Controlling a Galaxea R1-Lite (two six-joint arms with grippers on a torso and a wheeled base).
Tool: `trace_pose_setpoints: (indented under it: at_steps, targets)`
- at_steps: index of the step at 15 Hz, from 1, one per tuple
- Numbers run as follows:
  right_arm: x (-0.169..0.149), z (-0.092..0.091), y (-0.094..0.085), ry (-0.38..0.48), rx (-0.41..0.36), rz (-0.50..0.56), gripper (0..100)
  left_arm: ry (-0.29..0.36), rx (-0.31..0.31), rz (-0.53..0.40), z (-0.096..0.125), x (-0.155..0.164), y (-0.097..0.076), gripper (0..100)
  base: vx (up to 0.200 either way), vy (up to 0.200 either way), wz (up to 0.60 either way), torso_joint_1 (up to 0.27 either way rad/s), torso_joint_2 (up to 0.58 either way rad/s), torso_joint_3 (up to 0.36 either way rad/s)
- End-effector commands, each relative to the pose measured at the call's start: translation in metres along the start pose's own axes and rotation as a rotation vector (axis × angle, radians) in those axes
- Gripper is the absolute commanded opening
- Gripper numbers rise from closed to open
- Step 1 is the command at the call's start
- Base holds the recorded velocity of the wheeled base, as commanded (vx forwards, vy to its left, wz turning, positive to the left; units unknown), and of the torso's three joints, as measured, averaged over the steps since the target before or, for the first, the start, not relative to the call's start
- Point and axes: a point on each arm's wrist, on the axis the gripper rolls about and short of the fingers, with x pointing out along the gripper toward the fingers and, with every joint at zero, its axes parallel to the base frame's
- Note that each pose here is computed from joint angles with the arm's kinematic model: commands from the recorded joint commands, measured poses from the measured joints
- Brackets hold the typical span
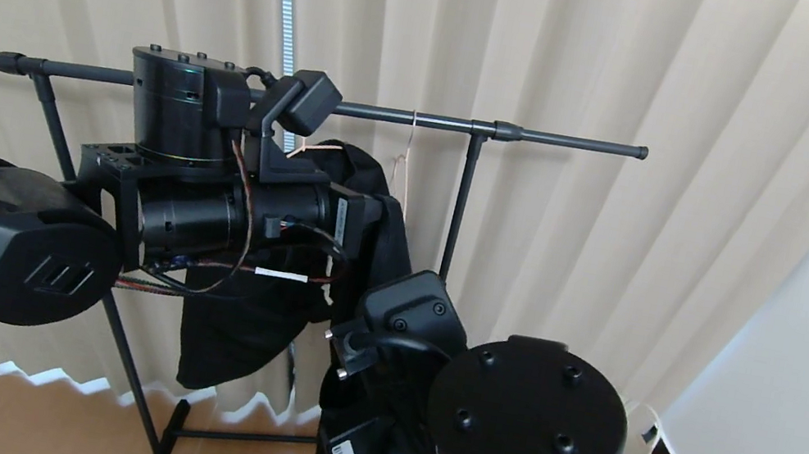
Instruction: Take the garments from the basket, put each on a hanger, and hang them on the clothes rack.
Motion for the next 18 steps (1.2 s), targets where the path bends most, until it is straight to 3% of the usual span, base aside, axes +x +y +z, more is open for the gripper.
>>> trace_pose_setpoints:
  at_steps: [1,2,4,5,6,9,12,13,14,15,16,18]
  targets:
    - [0.013,-0.003,-0.024,0.044,-0.047,-0.084,0,-0.004,-0.001,0.036,0.002,-0.004,0.011,0,0.0,0.0,0.0,0.0,0.0,0.0]
    - [0.018,-0.004,-0.034,0.069,-0.062,-0.125,0,-0.003,0.015,0.049,0.003,-0.007,0.014,0,0.0,0.0,0.0,0.0,0.0,0.0]
    - [0.035,0.0,-0.058,0.089,-0.044,-0.233,0,0.07,0.11,0.144,-0.005,-0.02,0.022,0,0.0,0.0,0.0,0.0,0.0,0.0]
    - [0.048,0.005,-0.066,0.074,-0.013,-0.274,0,0.146,0.171,0.203,-0.016,-0.029,0.02,0,0.0,0.0,0.0,0.0,0.0,0.0]
    - [0.052,0.006,-0.066,0.067,-0.002,-0.277,0,0.165,0.184,0.215,-0.018,-0.032,0.019,0,0.0,0.0,0.0,0.0,0.0,0.0]
    - [0.096,-0.002,-0.054,0.012,0.111,-0.308,0,0.366,0.195,0.231,-0.046,-0.04,-0.005,0,0.0,0.0,0.0,0.0,0.0,0.0]
    - [0.114,-0.004,-0.047,-0.029,0.176,-0.341,0,0.472,0.086,0.169,-0.057,-0.039,-0.04,0,0.0,0.0,0.0,0.0,0.0,0.0]
    - [0.119,-0.005,-0.045,-0.048,0.202,-0.343,0,0.502,-0.01,0.15,-0.056,-0.037,-0.058,0,0.0,0.0,0.0,0.0,0.0,0.0]
    - [0.119,-0.005,-0.045,-0.05,0.203,-0.343,0,0.507,-0.02,0.15,-0.056,-0.037,-0.06,0,0.0,0.0,0.0,0.0,0.0,0.0]
    - [0.12,-0.003,-0.044,-0.074,0.229,-0.34,0,0.506,-0.151,0.145,-0.051,-0.034,-0.074,0,0.0,0.0,0.0,0.0,0.0,0.0]
    - [0.12,-0.003,-0.044,-0.079,0.235,-0.338,0,0.496,-0.209,0.144,-0.048,-0.03,-0.08,0,0.0,0.0,0.0,0.0,0.0,0.0]
    - [0.12,-0.003,-0.044,-0.08,0.242,-0.34,0,0.485,-0.254,0.145,-0.046,-0.029,-0.083,0,0.0,0.0,0.0,0.0,0.0,0.0]
